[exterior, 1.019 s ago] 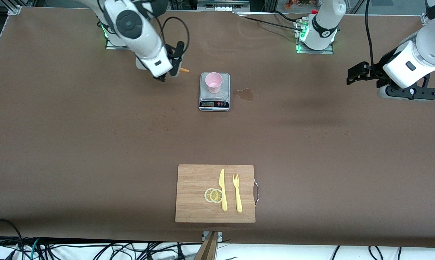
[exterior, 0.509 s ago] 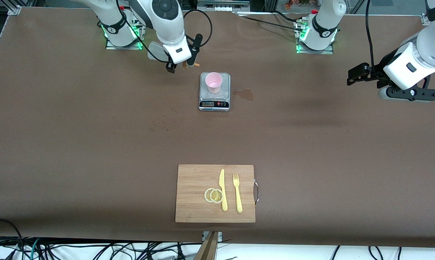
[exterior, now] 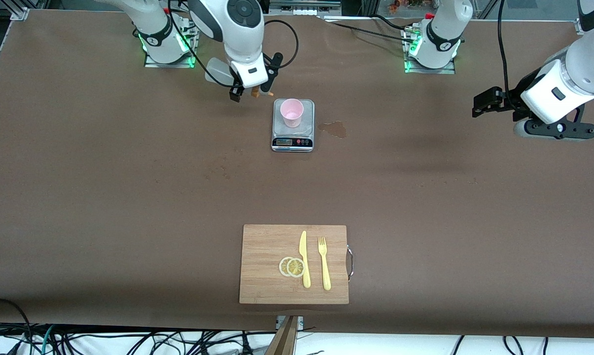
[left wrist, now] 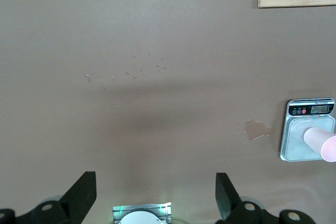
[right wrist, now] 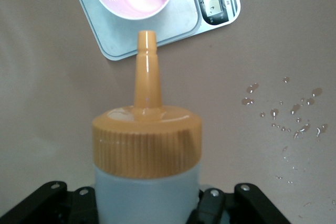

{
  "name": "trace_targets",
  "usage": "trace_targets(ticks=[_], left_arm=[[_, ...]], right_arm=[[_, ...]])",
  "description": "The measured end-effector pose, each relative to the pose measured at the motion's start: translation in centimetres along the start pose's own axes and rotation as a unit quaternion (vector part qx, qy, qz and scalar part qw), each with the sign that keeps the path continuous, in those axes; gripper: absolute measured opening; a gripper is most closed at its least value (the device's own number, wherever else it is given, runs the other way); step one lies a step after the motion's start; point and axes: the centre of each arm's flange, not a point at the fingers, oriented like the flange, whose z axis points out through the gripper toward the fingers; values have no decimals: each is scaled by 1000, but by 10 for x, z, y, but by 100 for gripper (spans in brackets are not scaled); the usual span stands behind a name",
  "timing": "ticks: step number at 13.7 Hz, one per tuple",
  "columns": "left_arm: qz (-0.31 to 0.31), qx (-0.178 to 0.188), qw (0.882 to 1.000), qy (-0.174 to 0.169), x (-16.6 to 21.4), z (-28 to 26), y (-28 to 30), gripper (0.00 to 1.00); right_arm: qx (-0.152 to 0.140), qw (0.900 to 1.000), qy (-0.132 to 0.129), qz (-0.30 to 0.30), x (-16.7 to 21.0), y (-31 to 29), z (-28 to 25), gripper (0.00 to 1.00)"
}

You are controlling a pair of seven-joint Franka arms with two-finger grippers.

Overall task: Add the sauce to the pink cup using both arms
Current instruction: 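Tilt the bottle nozzle into the pink cup with the right gripper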

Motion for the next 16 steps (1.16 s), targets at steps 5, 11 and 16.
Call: trace_targets(ticks=[5,11,16], left_arm=[[-1,0,1000,0,0,0,-2,100],[0,0,1000,-3,2,3,0,100],[0,0,1000,-3,2,3,0,100]], right_arm=[[-20,1000,-22,-3,30,-16,11,18],[-42,997,-71,-9,54,-33,16,18],[-47,996,-79,-14,57,-34,20,18]])
